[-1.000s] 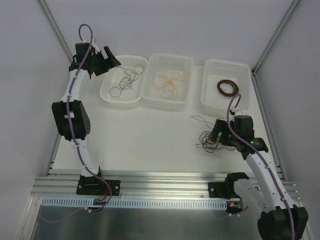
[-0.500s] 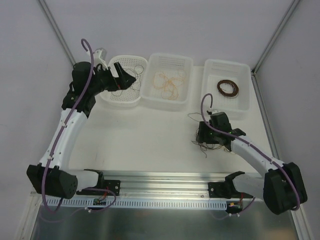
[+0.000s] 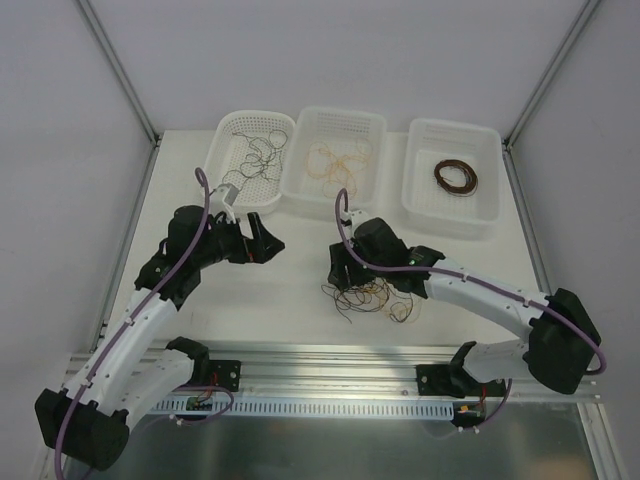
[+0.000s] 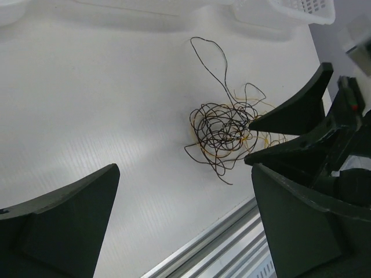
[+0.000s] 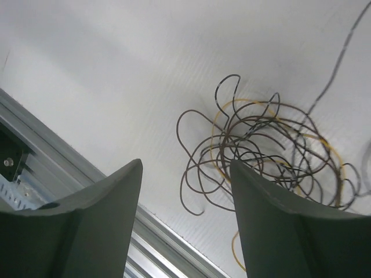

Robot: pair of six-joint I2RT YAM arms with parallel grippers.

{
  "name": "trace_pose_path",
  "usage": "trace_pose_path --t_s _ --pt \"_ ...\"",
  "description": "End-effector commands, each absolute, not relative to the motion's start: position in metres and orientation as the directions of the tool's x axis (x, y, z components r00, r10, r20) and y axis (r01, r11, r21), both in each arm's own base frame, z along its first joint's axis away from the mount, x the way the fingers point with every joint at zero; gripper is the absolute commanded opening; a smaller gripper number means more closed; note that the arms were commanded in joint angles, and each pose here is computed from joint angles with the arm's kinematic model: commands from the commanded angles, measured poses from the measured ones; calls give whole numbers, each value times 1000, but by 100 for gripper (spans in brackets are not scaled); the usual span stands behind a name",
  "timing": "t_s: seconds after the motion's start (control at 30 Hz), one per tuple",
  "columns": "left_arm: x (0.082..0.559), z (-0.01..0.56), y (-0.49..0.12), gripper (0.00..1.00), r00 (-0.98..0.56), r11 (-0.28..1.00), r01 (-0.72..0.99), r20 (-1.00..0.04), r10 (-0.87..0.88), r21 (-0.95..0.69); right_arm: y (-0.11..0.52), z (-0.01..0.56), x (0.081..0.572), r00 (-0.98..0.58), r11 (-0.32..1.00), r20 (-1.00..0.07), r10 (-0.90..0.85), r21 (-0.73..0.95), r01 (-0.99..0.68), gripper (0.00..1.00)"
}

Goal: Untangle the cables

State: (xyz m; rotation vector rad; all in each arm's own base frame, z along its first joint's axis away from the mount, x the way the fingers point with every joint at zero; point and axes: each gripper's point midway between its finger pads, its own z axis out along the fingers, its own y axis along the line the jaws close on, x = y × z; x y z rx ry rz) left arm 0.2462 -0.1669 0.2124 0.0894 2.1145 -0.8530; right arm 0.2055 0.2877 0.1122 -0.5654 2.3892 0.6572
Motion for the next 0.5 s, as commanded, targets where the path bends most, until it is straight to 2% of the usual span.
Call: trace_pose_path --t_s 0.0,0.13,0.47 --pt "241 208 -170 99 -644 760 331 -723 -251 -559 271 149 215 -672 810 -699 -246 233 -538 67" --pt "234 190 -188 99 -696 748 334 -685 -215 -574 239 154 226 -641 854 -704 -304 96 -511 68" --pt "225 148 -256 98 -743 764 386 -665 -73 -516 237 129 268 -709 879 -654 -264 140 -456 63"
